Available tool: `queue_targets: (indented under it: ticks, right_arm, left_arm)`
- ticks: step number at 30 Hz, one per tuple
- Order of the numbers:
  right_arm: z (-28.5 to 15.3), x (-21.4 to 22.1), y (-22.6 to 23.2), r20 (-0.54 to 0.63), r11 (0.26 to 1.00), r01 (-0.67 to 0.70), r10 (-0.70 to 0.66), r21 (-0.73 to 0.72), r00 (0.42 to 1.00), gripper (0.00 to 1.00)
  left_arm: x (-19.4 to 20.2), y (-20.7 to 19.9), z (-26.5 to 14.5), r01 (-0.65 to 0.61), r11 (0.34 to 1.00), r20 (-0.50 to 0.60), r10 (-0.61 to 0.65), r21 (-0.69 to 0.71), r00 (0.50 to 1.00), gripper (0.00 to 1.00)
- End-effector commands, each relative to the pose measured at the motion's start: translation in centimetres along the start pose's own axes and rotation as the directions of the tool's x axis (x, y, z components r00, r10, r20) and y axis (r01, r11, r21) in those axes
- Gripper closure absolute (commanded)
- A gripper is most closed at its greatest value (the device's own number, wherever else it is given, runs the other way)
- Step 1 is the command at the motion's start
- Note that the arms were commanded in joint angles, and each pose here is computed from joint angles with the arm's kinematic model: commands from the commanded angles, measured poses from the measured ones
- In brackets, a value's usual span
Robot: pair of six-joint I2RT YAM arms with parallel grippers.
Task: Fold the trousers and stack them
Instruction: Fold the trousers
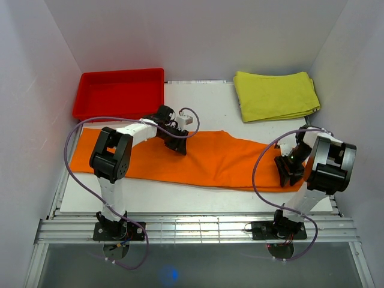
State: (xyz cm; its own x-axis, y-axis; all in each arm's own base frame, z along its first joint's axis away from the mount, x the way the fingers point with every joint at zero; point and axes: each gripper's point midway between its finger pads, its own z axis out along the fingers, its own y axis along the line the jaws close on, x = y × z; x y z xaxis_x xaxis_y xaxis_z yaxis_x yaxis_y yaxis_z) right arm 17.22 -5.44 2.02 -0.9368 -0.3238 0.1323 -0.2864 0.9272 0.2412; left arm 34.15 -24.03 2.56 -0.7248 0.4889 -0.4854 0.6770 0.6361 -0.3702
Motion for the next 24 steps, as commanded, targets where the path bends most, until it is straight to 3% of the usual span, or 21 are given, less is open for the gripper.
queue_targets:
  ticks: [1, 3, 7, 13, 18, 19, 22, 24]
  right_arm:
    - [-2.8, -9.4, -4.3, 0.253, 0.995, 0.029, -0.052, 0.093, 0.966, 0.45]
    - [-5.4, -11.2, -4.1, 0.313, 0.993, 0.067, -0.093, 0.093, 0.945, 0.46]
    - [-8.8, -10.2, -2.4, 0.342, 0.978, 0.182, -0.208, 0.106, 0.916, 0.45]
    - [-11.9, -8.4, -3.5, 0.296, 0.866, 0.379, -0.474, 0.327, 0.829, 0.45]
    - [-15.0, -11.6, -4.3, 0.329, 0.726, 0.469, -0.663, 0.503, 0.673, 0.47]
    - [-14.9, -12.2, -4.3, 0.304, 0.667, 0.529, -0.728, 0.526, 0.615, 0.46]
    - [-13.5, -13.2, -4.8, 0.236, 0.542, 0.649, -0.833, 0.533, 0.501, 0.45]
    - [-13.1, -14.3, -4.9, 0.247, 0.523, 0.681, -0.849, 0.513, 0.466, 0.45]
  left_arm:
    - [2.9, 7.0, 0.3, 0.142, 0.964, -0.066, -0.16, -0.223, 0.985, 0.51]
    - [2.6, 7.1, -0.1, 0.106, 0.97, -0.072, -0.125, -0.219, 0.99, 0.5]
    - [2.2, 6.5, -0.8, 0.049, 0.98, -0.074, -0.064, -0.193, 0.995, 0.47]
    - [2.2, 5.2, -1.1, -0.018, 0.994, -0.097, 0.008, -0.106, 0.995, 0.34]
    - [2.9, 3.5, -1.2, -0.06, 0.998, -0.131, 0.06, 0.005, 0.99, 0.32]
    - [3.4, 3.2, -1.3, -0.063, 0.998, -0.144, 0.066, 0.026, 0.987, 0.32]
    - [4.8, 2.8, -0.9, -0.045, 0.997, -0.184, 0.054, 0.055, 0.982, 0.32]
    - [5.3, 2.9, -0.8, -0.042, 0.998, -0.196, 0.053, 0.057, 0.979, 0.33]
